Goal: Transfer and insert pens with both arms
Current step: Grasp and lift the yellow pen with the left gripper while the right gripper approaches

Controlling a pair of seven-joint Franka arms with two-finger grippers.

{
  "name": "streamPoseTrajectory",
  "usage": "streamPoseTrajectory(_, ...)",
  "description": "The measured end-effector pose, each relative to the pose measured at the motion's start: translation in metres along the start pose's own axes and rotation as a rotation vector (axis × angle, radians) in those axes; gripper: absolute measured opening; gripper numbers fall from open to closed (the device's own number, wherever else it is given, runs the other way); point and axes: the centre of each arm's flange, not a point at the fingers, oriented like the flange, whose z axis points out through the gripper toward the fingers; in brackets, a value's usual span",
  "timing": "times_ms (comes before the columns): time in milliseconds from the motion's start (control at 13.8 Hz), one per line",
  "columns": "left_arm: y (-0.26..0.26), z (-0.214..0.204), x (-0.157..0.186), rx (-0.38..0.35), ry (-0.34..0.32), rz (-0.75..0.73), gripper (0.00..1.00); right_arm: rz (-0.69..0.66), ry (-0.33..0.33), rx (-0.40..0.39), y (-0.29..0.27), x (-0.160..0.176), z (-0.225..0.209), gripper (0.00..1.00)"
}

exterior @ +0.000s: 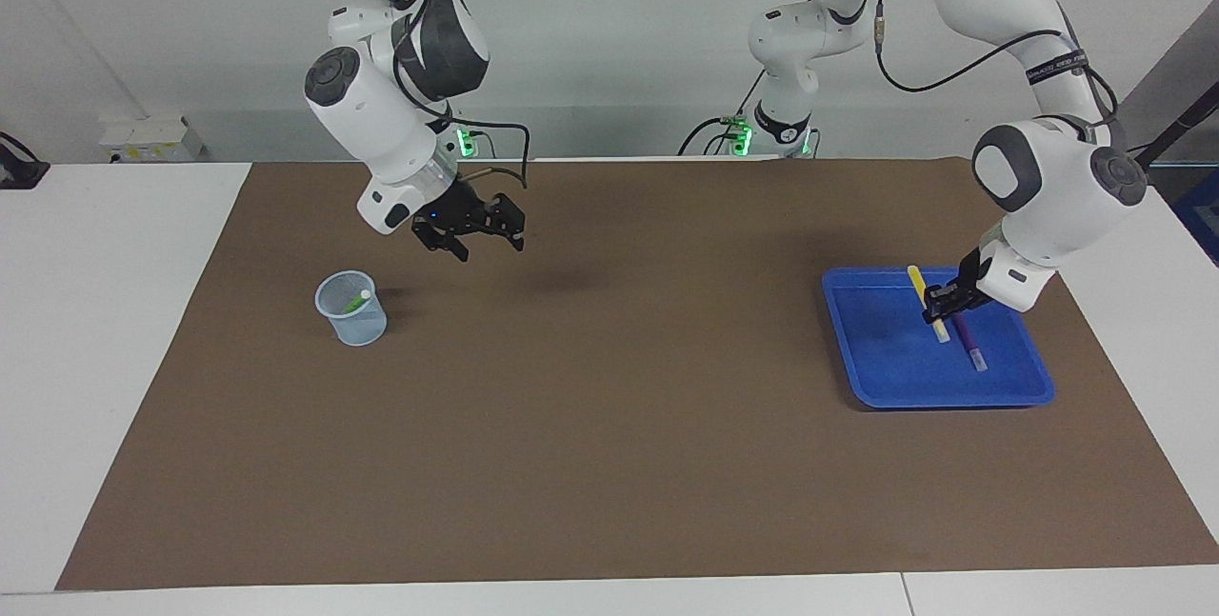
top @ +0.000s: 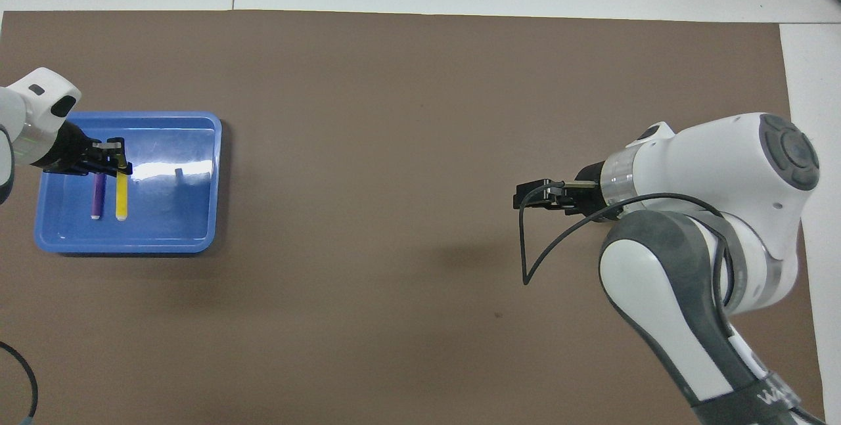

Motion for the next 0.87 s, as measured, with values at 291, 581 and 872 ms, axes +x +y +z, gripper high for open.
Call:
streamPoseTrajectory(291, 0.024, -0.046, -0.013, -0.031, -0.017, -0.158, 0.17, 0.047, 0.027, 0.055, -0.005, 0.003, -0.003, 1.00)
streamPoseTrajectory(581, 0.037, -0.075, -0.031, -0.109, -0.041, -0.352, 0.17, 0.099, 0.048, 0.173, -0.024, 0.007, -0.020, 1.00)
streamPoseTrajectory(872, 0.054, -0.100, -0.049, -0.181, -0.086, -0.586, 0.17, 0.190, 0.052, 0.256, -0.052, 0.005, -0.038, 1.00)
